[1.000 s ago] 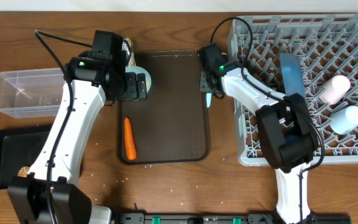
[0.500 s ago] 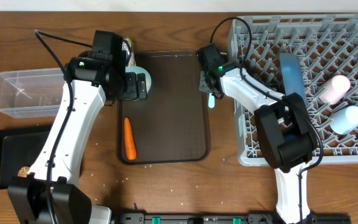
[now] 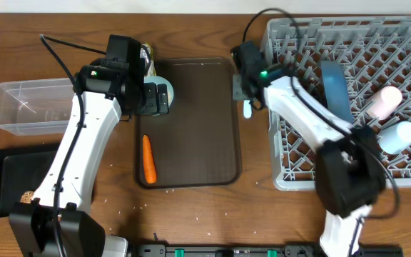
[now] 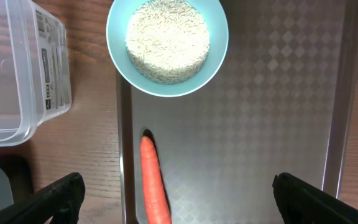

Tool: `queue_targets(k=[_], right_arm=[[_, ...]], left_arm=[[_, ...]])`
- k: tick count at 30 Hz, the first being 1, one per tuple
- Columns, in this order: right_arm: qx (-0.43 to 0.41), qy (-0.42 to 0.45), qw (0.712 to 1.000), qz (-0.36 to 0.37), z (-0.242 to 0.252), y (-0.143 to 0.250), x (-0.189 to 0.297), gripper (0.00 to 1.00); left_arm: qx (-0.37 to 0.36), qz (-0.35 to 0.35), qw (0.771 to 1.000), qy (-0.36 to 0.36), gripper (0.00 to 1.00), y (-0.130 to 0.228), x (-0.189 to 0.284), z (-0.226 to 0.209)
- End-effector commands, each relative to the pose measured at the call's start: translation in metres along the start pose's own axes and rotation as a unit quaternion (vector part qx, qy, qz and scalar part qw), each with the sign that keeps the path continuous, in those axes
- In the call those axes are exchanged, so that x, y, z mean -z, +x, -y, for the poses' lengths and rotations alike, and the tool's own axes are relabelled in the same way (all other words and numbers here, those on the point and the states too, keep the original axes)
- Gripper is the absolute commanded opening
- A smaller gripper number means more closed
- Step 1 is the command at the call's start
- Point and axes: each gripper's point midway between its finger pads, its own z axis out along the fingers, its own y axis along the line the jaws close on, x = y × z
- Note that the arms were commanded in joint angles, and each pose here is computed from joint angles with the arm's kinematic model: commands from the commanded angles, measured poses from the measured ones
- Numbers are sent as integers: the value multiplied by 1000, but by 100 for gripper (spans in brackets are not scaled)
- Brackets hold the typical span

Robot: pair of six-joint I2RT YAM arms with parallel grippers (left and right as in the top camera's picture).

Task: Sort waste into correct bins and load items into the dishwasher rack

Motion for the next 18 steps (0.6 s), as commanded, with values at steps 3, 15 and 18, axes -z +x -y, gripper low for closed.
queue_targets(k=[3,15,18], right_arm=[[16,-15,999,38,3,-18,55,4],[6,51,998,-44,74,7,57,6],[12,56,997,-50,82,8,57,7]], left_arm=[[-1,-3,1000,-8,98,0,-2,-5],[-1,-3,1000,-8,98,0,-2,-5],[-1,-3,1000,-8,98,0,-2,-5]])
